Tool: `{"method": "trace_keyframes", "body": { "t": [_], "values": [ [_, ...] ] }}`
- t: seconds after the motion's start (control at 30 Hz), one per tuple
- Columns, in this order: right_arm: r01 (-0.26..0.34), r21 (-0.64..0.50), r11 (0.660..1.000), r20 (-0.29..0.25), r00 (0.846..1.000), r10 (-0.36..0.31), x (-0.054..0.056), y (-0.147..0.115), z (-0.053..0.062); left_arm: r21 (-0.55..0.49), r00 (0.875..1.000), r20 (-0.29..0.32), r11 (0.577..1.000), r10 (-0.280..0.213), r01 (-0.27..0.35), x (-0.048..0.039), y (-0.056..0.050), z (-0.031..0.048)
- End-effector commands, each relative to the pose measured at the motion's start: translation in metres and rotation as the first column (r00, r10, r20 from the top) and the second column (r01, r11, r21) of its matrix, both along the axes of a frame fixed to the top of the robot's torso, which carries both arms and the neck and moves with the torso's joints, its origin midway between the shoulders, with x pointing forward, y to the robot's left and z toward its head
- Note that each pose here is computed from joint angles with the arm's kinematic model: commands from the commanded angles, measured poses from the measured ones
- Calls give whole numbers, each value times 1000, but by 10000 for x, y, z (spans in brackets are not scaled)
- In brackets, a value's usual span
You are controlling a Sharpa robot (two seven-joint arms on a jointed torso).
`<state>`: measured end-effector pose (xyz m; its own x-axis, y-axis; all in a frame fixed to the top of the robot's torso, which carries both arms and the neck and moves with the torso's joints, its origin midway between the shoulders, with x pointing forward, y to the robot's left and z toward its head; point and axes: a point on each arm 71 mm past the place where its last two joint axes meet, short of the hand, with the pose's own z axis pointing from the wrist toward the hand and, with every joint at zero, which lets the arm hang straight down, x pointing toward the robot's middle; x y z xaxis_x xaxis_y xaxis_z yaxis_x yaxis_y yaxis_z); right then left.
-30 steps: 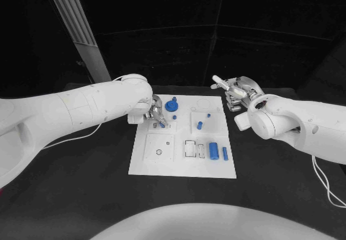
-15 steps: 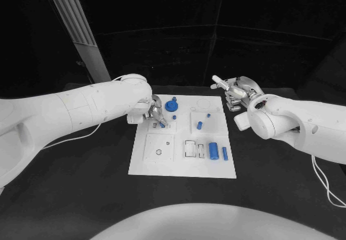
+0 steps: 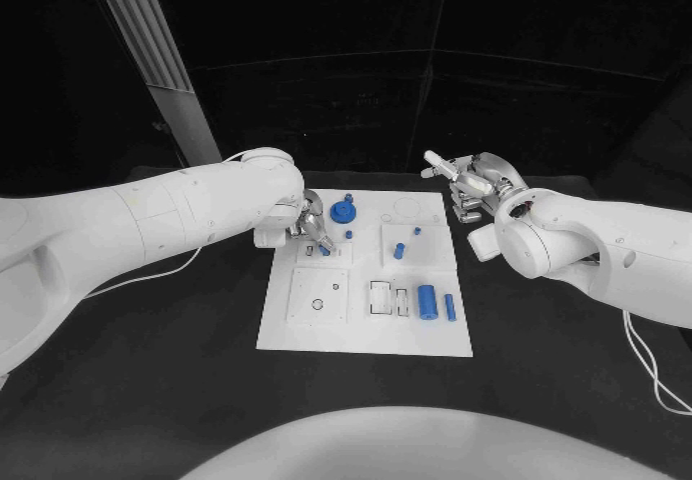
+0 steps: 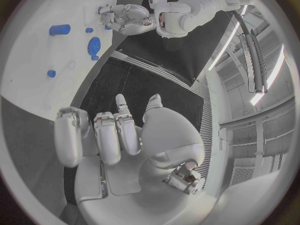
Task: Assemble the parts on the task board
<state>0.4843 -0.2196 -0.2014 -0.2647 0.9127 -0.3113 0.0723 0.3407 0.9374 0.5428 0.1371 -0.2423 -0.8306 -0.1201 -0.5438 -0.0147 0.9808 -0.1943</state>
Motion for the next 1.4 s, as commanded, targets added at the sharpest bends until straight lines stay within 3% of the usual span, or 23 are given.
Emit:
{"method": "trace_keyframes", "body": {
  "t": [0.03,1.4],
  "values": [
    [-9,2,1000,6,1000,9,1,13,13,31,999,-31,999,-15,16,-43,11,-76],
    [-9,1,1000,5,1000,9,2,13,12,17,999,-27,1000,-21,22,-42,6,-77]
  ]
}}
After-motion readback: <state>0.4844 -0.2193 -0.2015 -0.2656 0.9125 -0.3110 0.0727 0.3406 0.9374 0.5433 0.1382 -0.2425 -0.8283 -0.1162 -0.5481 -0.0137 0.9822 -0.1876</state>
